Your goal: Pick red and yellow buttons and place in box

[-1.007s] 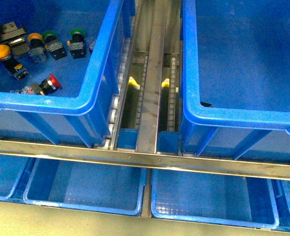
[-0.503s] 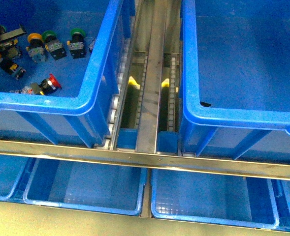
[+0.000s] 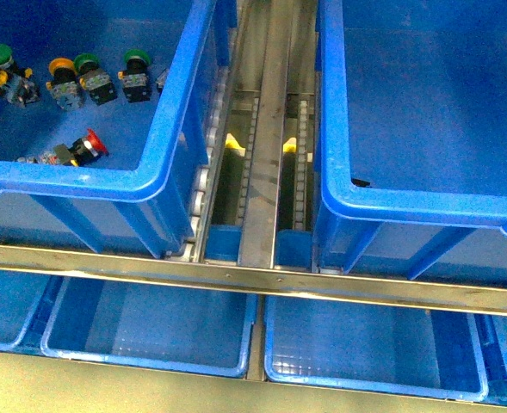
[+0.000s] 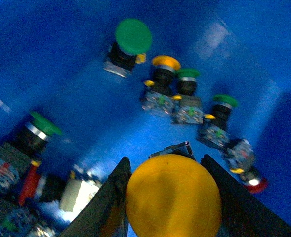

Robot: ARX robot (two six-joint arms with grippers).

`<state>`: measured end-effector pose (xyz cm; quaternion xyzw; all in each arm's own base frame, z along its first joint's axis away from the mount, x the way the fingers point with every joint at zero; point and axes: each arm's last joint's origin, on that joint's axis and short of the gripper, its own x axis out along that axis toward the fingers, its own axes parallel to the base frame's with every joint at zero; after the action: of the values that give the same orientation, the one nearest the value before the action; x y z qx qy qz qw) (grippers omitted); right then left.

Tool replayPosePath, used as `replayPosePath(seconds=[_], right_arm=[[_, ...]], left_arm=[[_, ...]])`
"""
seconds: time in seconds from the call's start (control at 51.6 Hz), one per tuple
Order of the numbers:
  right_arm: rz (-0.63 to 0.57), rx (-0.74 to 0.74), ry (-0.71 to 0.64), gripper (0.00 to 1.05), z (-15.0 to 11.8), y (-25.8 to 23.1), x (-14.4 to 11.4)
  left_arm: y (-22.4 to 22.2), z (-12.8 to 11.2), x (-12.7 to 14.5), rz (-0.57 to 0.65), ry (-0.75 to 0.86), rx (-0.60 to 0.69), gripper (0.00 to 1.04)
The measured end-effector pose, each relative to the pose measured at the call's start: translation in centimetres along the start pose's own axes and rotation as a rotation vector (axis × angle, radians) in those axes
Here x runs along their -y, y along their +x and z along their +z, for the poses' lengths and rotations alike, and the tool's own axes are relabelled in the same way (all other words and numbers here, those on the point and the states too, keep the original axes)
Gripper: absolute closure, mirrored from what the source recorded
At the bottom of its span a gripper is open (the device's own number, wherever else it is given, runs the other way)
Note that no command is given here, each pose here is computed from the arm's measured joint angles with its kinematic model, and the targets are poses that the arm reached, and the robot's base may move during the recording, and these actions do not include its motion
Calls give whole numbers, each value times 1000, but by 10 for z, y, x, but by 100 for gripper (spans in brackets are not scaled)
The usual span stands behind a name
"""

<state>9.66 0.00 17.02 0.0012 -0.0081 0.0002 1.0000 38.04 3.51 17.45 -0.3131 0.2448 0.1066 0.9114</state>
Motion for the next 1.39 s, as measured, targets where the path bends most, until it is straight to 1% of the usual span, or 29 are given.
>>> replayPosePath(seconds=[0.097,0.116,0.194,0.232,0.29,0.484,0.62,0.775,0.852,1.026,1.297,1.394], right_arm=[[0,0,0,6,0,0,0],[0,0,0,6,0,0,0],[0,0,0,6,0,0,0],[0,0,0,6,0,0,0],[0,0,0,6,0,0,0],[0,0,0,6,0,0,0],[0,0,0,6,0,0,0],[0,0,0,6,0,0,0],[0,0,0,6,0,0,0],[0,0,0,6,0,0,0],[0,0,0,6,0,0,0],[0,0,0,6,0,0,0]], left_arm=[[-21,-2,5,-48,-42,-31,71],[-28,-4,8,-72,-69,-60,71],[-41,-10,17,-117,-97,-96,71],[-51,-13,27,-177,-122,-128,71],[-65,-18,52,-278,-150,-173,71],[-89,-49,130,-482,-146,-348,71],[-99,-69,168,-555,-141,-419,71],[-104,-96,199,-580,-132,-488,71],[-105,-109,207,-582,-125,-527,71],[-107,-129,215,-567,-117,-580,71],[-107,-132,215,-565,-88,-590,71],[-108,-136,215,-558,-76,-596,71]])
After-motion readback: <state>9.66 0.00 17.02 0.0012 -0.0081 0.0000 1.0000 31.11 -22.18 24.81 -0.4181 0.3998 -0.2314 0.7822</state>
